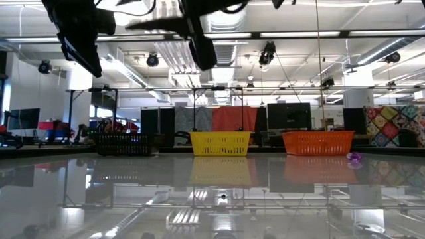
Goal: Sort Halloween decoration
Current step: Put the white skeleton toy into the orange bin
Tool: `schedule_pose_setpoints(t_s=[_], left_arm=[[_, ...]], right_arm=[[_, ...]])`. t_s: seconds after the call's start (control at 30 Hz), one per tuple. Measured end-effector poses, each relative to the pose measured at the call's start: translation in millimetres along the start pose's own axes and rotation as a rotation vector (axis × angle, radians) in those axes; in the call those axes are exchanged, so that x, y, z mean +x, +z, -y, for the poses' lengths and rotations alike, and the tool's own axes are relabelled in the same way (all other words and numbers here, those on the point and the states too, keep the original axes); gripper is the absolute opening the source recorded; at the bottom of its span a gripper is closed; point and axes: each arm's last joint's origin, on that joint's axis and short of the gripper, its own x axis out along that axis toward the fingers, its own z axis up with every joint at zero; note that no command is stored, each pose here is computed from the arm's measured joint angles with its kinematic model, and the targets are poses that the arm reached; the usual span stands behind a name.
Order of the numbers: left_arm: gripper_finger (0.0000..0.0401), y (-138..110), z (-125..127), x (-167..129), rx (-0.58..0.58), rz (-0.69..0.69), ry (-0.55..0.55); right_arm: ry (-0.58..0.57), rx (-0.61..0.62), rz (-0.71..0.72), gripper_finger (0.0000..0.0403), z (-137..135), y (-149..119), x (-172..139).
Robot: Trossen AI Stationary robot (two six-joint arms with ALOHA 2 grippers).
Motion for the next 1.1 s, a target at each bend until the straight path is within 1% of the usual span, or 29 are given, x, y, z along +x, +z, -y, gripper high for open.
schedule_pose_setpoints(t_s=[0.17,0.33,0.4,0.53,0.63,0.83,0.97,1.1], left_arm=[[0.0103,0,0,0,0.003,0.000,0.001],[0.0103,0,0,0,0.016,-0.003,-0.001],[0.0103,-2,1,0,0.018,-0.029,-0.029],[0.0103,-9,5,-1,0.026,-0.117,-0.120],[0.0101,-15,14,-2,0.051,-0.166,-0.184],[0.0088,-31,40,-5,0.113,-0.243,-0.255],[0.0083,-43,59,-6,0.151,-0.259,-0.248],[0.0084,-53,75,-5,0.155,-0.286,-0.243]], right_arm=[[0.037,-0.036,-0.006,0.0107,-17,-6,-2],[0.053,-0.043,-0.021,0.0107,-27,-14,-4],[0.054,-0.046,-0.019,0.0107,-29,-17,-4],[0.045,-0.049,-0.007,0.0107,-30,-19,-5],[0.042,-0.050,-0.005,0.0107,-30,-19,-5],[0.042,-0.050,-0.006,0.0107,-30,-19,-5],[0.018,-0.054,-0.035,0.0107,-27,-22,-5],[-0.025,-0.025,-0.076,0.0107,-25,-25,-8]])
